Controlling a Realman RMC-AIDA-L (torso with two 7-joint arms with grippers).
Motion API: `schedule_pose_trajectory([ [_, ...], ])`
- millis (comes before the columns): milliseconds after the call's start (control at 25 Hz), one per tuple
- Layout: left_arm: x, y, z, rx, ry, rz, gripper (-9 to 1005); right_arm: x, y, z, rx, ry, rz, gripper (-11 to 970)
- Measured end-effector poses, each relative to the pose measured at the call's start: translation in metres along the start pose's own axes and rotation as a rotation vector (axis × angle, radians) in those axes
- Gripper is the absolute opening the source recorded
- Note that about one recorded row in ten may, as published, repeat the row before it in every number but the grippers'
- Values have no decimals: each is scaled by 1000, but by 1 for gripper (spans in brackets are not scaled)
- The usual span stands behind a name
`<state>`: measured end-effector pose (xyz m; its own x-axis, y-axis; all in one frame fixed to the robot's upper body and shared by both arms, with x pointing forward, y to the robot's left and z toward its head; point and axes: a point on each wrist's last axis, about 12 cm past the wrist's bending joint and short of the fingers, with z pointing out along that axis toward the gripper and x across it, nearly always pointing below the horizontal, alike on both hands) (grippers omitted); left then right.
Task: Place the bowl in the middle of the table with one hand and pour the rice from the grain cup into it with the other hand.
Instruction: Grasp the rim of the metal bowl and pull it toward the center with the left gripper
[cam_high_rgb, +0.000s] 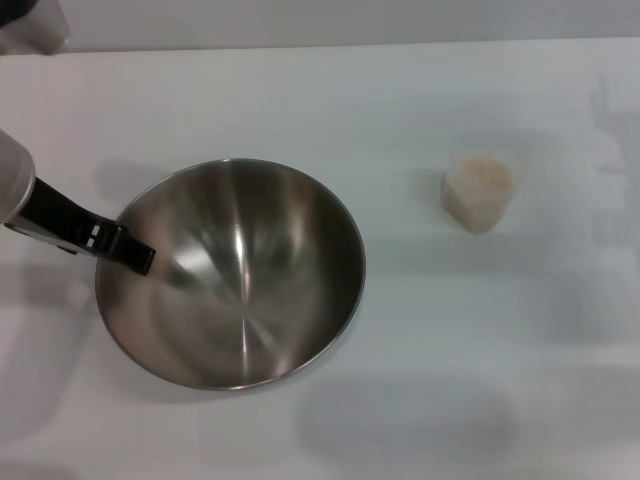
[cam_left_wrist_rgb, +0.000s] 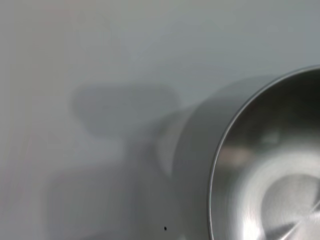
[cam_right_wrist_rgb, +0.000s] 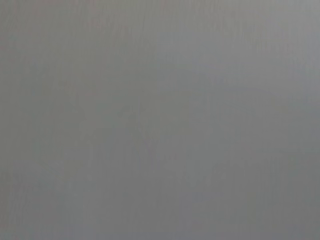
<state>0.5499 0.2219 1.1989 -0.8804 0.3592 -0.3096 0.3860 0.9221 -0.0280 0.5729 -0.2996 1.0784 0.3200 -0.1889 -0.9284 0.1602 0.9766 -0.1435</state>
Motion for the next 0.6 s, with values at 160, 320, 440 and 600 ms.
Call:
schedule_pose_trajectory([
  [160,-2,1,5,-4,15,3,818,0,0,-1,1,2,0,587],
  [320,-5,2,12,-21,38,9,817,1,0,-2,3,3,0,586],
  [440,-9,2,18,-26,57,18,816,1,-1,-3,4,4,0,586],
  [600,-11,5,23,-53,77,16,816,2,-2,-5,7,5,-2,587],
])
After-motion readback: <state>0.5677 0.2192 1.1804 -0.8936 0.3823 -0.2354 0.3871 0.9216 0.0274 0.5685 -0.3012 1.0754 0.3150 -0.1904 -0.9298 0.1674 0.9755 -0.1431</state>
